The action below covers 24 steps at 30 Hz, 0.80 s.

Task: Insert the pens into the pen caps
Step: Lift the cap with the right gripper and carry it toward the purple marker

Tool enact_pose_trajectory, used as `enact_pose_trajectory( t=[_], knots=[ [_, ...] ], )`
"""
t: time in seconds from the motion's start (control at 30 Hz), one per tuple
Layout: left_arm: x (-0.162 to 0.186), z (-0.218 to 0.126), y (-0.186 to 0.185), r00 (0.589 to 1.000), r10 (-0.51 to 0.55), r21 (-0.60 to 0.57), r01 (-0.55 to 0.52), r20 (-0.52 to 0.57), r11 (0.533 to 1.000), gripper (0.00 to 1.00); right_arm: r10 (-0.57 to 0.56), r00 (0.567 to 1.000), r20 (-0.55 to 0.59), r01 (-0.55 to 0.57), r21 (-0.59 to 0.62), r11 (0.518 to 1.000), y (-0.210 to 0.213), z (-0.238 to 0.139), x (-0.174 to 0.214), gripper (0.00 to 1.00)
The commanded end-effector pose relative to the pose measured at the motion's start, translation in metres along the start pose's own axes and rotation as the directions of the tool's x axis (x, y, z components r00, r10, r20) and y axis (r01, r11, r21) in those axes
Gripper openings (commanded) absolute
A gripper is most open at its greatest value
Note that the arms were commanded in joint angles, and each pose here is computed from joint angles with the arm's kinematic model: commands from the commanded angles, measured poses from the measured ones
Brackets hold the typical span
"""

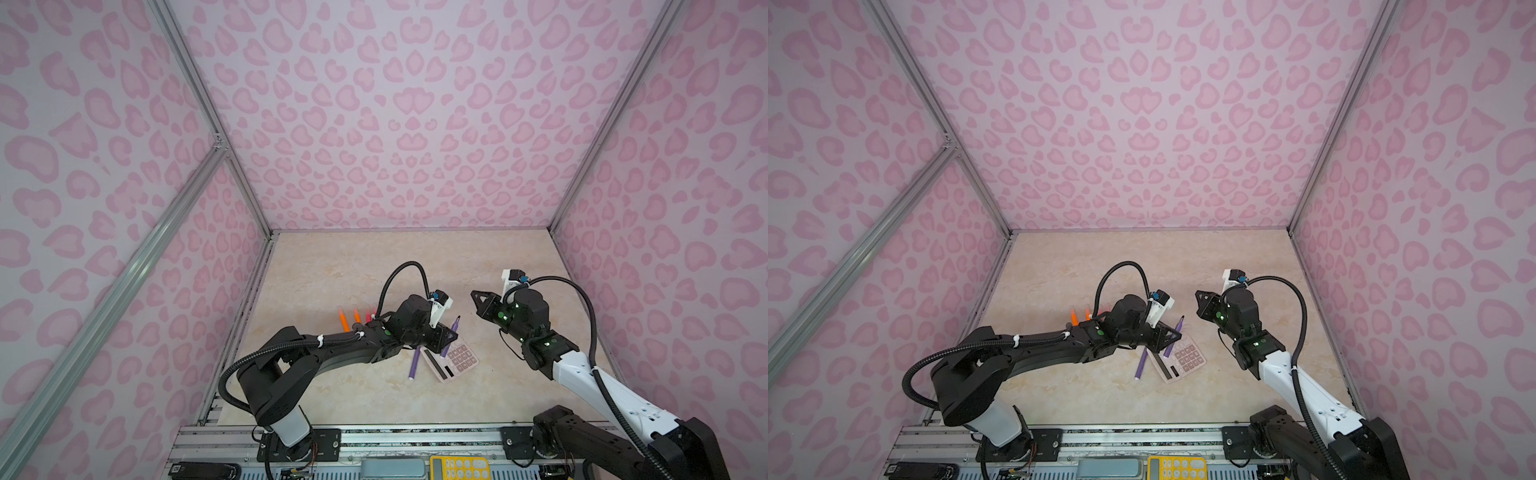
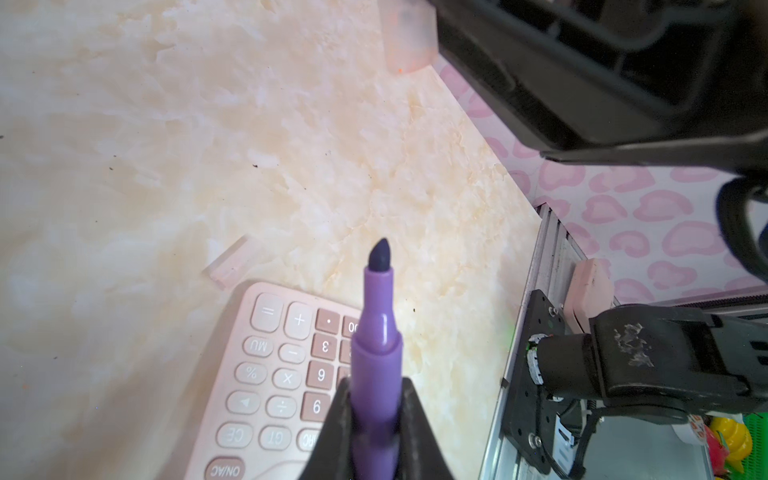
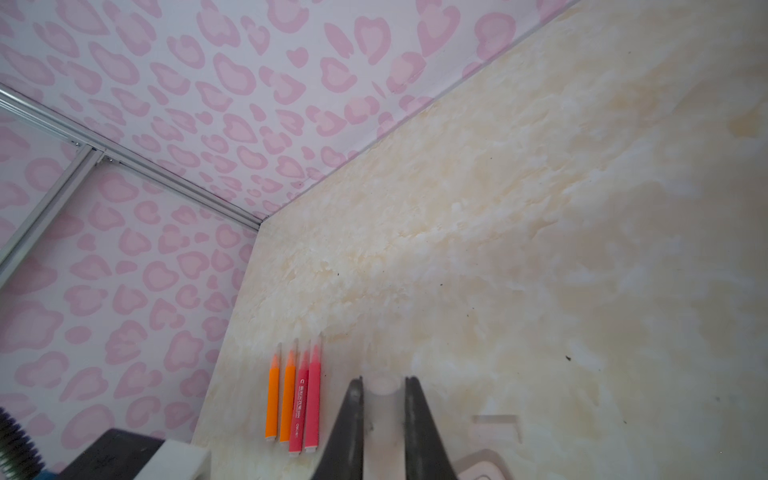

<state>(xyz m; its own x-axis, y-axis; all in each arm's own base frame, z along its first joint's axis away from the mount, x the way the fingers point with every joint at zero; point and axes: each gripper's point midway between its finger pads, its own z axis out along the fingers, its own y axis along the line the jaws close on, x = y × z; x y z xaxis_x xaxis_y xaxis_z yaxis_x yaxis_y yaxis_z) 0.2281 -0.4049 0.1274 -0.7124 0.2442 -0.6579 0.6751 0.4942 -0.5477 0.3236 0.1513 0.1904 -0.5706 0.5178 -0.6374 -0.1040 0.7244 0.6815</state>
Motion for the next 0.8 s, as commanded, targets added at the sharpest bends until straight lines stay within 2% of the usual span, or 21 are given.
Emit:
enact_pose_trajectory(
  t=[0.0,0.23,0.6,0.77],
  knots=[
    [-0.009,0.000,-0.009,1.000,0.012,0.038,-0.013,0.023,0.999,0.04,-0.014,1.000,0.001,0.014,-0.086,0.996,0.020,0.001,-0.002,0.00],
    [-0.009,0.000,-0.005,1.000,0.016,0.011,-0.016,0.025,1.000,0.04,-0.042,0.998,-0.046,0.038,-0.088,0.995,0.028,0.011,0.014,0.00],
    [-0.014,-0.011,0.019,0.998,0.010,-0.133,-0.001,0.066,0.991,0.03,-0.084,0.994,-0.075,0.080,-0.049,0.996,0.031,0.018,0.032,0.00],
    [-0.017,-0.014,0.019,0.997,0.016,-0.137,-0.005,0.075,0.991,0.03,-0.084,0.991,-0.103,0.079,-0.044,0.996,0.030,0.024,0.040,0.00]
  ],
)
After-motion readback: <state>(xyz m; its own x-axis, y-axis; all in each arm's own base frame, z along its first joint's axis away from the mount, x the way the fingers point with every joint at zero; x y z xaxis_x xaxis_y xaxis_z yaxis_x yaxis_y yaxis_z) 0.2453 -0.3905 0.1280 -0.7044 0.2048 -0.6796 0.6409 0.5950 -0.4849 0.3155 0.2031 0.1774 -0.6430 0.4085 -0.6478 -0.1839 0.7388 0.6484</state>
